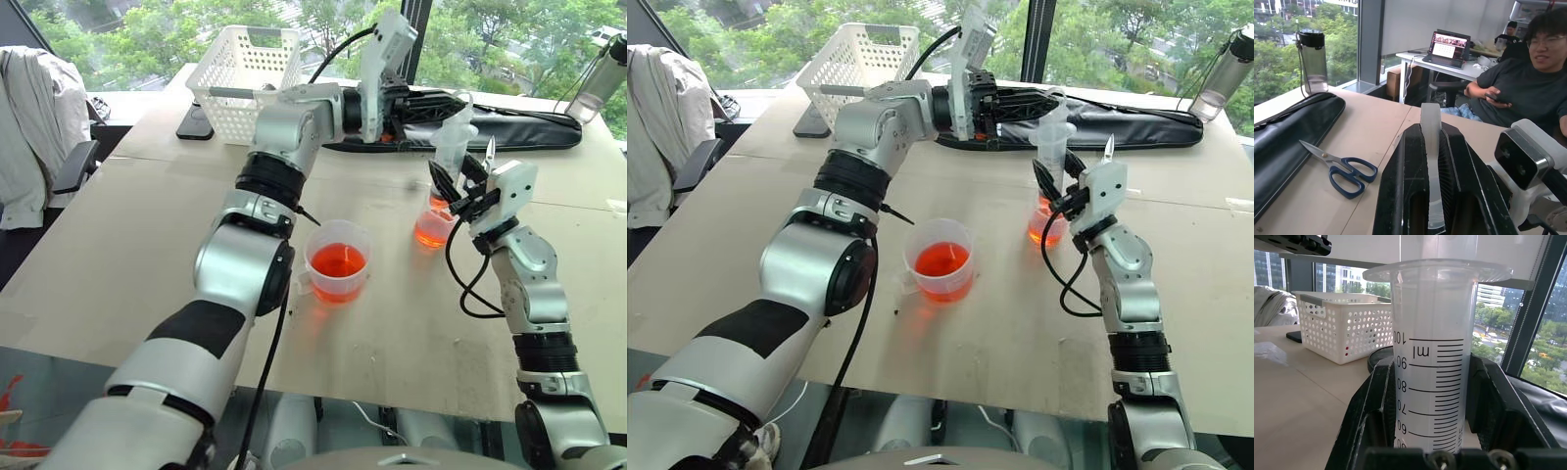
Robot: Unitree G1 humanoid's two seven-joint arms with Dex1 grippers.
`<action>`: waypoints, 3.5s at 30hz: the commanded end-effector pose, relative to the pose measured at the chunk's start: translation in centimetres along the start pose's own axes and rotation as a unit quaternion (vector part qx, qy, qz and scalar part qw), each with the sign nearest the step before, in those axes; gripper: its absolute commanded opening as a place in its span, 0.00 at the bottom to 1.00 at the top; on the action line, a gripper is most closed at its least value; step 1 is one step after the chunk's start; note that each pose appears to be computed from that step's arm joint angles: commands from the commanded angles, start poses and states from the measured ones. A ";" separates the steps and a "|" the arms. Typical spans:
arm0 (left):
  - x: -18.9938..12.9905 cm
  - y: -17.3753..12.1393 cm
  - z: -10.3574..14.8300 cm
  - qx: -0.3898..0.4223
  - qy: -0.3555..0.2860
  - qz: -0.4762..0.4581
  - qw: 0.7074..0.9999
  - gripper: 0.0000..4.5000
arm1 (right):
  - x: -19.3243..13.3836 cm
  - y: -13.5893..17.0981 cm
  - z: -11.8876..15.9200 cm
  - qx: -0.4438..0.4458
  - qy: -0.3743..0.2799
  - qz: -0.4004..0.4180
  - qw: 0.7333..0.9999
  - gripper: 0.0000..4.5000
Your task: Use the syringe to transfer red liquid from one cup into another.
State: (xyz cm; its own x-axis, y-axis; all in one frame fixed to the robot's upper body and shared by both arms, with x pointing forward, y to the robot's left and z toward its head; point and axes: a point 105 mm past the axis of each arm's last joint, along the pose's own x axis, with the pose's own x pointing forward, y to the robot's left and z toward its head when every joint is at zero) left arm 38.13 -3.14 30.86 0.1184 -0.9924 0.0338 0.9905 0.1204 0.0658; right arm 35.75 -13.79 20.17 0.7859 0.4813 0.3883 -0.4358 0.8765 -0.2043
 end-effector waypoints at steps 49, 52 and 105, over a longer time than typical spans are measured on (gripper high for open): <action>2.1 -4.1 -5.1 -0.029 0.087 -0.044 0.995 0.00 | 0.6 0.3 5.5 -0.044 -0.043 -0.016 0.998 0.33; 2.2 -4.3 -5.5 -0.032 0.089 -0.049 0.994 0.00 | 0.4 0.6 5.8 -0.047 -0.041 -0.007 0.998 0.33; -7.0 -3.6 2.3 -0.131 -0.186 0.080 0.970 0.94 | -1.1 -0.8 6.1 0.059 -0.016 -0.039 0.997 0.32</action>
State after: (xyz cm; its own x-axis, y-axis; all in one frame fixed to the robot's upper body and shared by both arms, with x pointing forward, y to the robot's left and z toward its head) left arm 34.75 3.44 30.85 0.3146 -0.8903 0.3292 0.9370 0.2357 -0.2579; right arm 33.08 -14.89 23.66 0.8288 0.4177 0.3723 -0.4227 0.9034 -0.0725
